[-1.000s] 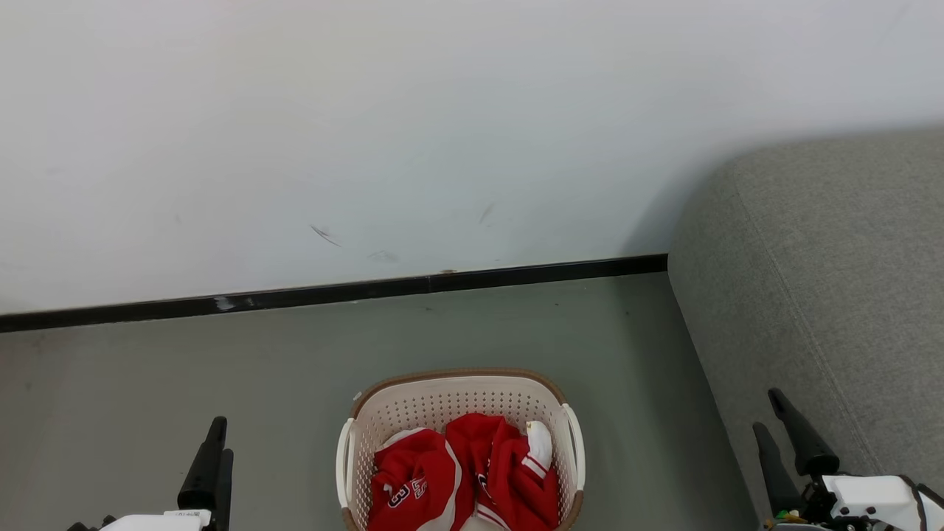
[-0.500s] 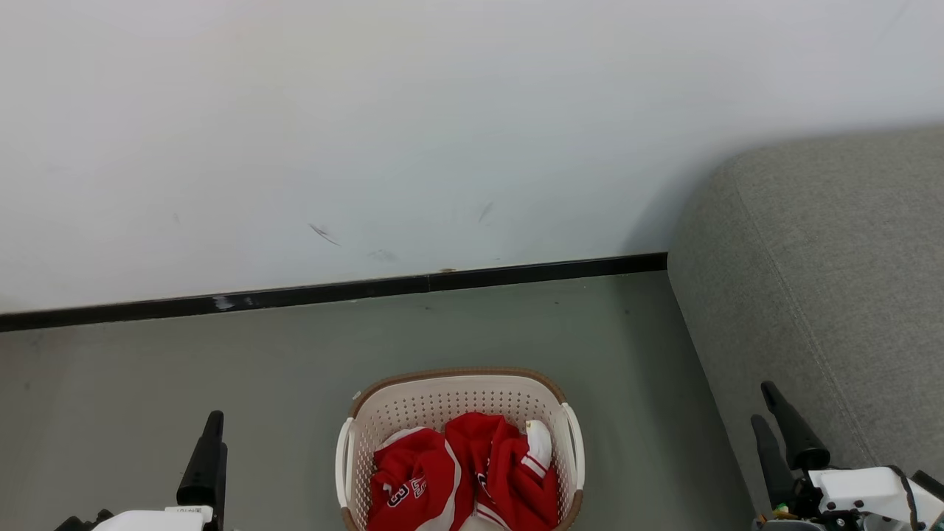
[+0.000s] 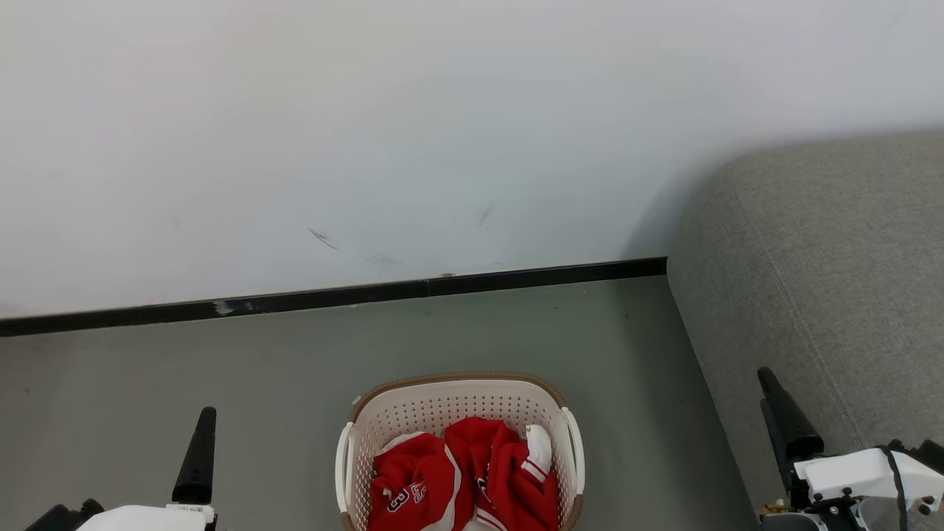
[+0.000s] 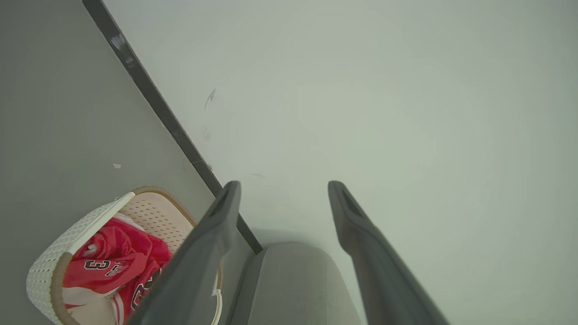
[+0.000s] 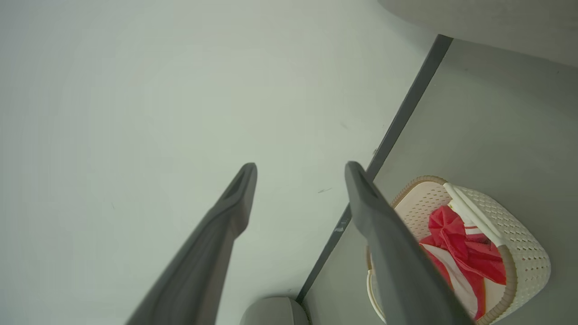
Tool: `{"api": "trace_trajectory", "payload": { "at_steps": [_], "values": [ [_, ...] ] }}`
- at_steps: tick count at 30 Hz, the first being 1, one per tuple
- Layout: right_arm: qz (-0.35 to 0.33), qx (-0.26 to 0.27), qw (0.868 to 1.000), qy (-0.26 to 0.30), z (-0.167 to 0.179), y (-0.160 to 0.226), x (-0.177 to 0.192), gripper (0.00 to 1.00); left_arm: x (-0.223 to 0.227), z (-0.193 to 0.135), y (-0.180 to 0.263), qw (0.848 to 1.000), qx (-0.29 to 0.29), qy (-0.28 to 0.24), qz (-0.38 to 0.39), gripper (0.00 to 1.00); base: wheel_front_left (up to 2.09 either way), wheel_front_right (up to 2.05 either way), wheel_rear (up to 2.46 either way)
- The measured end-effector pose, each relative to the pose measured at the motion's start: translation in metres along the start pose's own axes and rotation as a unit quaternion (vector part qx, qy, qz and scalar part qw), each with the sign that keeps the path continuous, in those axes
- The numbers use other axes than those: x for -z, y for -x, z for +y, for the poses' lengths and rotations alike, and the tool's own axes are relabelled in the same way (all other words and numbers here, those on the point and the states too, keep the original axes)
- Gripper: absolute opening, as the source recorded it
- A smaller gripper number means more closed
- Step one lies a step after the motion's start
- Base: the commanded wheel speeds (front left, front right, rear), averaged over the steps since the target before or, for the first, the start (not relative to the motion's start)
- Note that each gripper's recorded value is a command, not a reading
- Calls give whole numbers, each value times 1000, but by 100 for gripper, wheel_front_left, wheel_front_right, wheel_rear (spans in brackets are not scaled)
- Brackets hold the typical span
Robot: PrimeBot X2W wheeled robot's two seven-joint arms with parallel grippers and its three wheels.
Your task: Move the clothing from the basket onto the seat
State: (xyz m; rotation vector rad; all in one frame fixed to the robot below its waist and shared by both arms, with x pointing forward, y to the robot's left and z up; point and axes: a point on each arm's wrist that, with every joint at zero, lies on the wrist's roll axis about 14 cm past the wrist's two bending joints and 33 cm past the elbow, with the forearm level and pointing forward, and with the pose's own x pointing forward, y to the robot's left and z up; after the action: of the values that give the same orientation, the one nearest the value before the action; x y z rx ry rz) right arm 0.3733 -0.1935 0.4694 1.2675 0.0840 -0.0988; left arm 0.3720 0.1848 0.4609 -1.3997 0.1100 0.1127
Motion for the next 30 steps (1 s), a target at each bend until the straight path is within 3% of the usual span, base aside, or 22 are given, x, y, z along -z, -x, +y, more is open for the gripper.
{"api": "trace_trajectory", "payload": {
  "at_steps": [15,30],
  "values": [
    [3,-36,991,131,20,-1,7,100,-16,-7,3,993,14,-118,-19,100,0,0,0],
    [11,-83,949,304,41,-2,21,100,-28,-12,6,965,24,-260,-38,100,0,0,0]
  ]
}}
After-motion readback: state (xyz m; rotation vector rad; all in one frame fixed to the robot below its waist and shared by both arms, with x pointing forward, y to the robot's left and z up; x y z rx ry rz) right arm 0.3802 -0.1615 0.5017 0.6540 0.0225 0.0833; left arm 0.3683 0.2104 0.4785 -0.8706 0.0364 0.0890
